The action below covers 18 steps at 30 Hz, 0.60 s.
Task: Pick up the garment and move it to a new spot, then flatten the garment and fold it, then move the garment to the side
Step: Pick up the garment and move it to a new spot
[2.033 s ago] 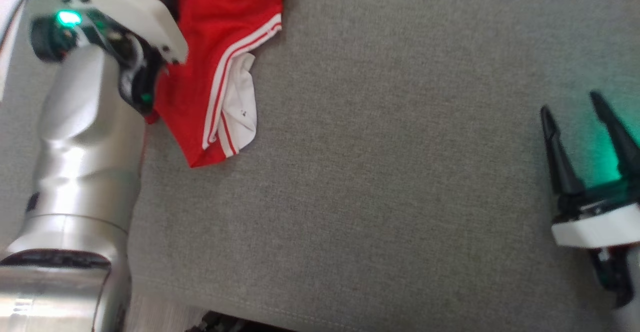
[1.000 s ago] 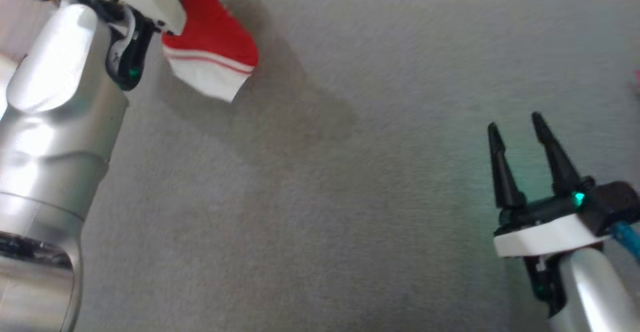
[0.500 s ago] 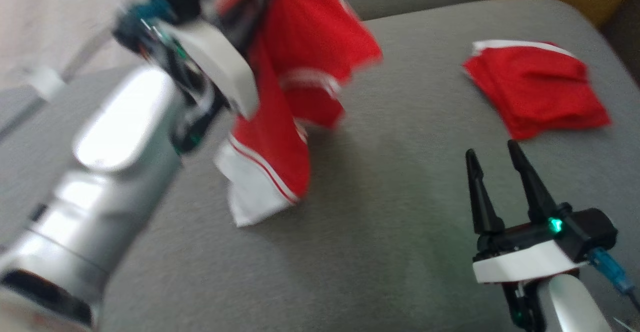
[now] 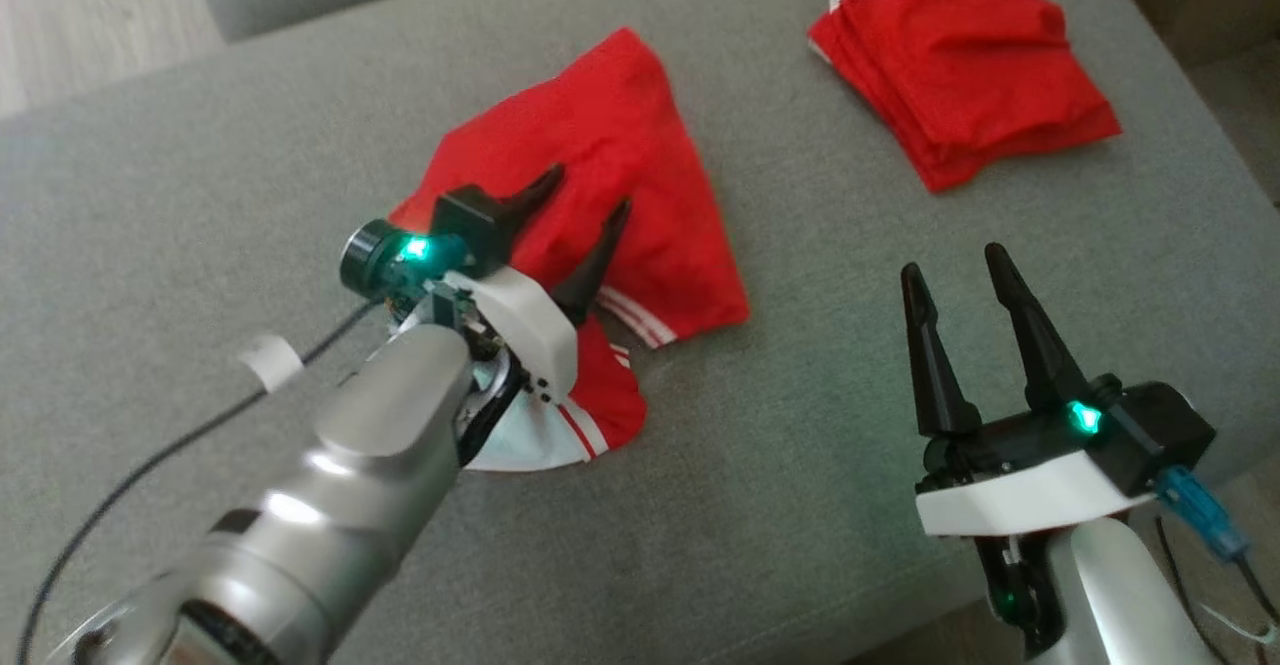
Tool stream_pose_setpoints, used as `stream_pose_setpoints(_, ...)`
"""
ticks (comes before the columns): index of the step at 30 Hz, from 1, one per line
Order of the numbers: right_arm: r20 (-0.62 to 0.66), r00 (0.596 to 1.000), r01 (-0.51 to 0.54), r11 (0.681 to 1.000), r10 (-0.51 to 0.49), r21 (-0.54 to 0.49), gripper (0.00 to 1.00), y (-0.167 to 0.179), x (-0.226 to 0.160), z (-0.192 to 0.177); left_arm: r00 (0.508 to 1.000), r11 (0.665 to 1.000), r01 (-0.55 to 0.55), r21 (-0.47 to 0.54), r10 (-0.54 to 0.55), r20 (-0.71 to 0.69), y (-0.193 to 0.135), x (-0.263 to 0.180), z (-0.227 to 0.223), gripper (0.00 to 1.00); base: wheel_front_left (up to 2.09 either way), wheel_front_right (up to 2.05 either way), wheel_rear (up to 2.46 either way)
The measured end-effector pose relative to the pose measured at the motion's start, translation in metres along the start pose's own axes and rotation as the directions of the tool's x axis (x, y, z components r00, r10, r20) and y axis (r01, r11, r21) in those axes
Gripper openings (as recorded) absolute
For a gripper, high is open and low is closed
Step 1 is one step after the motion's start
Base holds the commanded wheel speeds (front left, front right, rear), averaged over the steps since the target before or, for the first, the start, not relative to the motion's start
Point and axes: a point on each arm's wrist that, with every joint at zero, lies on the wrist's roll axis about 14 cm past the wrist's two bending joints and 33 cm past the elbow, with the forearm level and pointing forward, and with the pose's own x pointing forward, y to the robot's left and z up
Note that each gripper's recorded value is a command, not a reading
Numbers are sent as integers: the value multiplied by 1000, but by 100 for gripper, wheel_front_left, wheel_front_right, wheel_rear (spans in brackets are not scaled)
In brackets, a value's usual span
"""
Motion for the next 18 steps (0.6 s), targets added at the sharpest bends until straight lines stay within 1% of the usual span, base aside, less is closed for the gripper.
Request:
stream_pose_setpoints(3, -29, 1000, -4, 1000, 4, 5, 100, 1, 3, -10, 998, 999, -39, 21, 38, 51, 7, 3, 2, 100, 0, 0, 0)
stream_pose_setpoints(6, -48, 999, -22, 1000, 23, 17, 100, 8, 4, -17, 990, 993, -115, 33, 112, 87, 20, -6, 9, 100, 0, 0, 0)
stream_pose_setpoints(8, -50, 998, -35, 999, 36, 24, 100, 13, 3, -18, 973, 985, -170, 8, 166, 159, 24, -16, 30, 100, 0, 0, 0)
stream_pose_setpoints(9, -48, 998, -40, 999, 41, 28, 100, 14, 2, -18, 965, 983, -181, 4, 177, 192, 21, -23, 38, 100, 0, 0, 0)
stream_pose_setpoints(11, -52, 997, -50, 998, 51, 38, 100, 19, -3, -20, 945, 975, -222, -27, 222, 240, 19, -42, 46, 100, 0, 0, 0)
stream_pose_setpoints(13, -69, 995, -64, 997, 67, 49, 100, 24, -12, -25, 928, 960, -272, -64, 280, 245, 18, -66, 35, 100, 0, 0, 0)
stream_pose_setpoints(15, -87, 992, -83, 995, 88, 59, 100, 32, -21, -32, 908, 938, -333, -97, 346, 234, 17, -92, 18, 100, 0, 0, 0)
stream_pose_setpoints(18, -103, 986, -122, 991, 128, 62, 100, 44, -29, -37, 857, 890, -436, -132, 455, 242, 21, -133, 4, 100, 0, 0, 0)
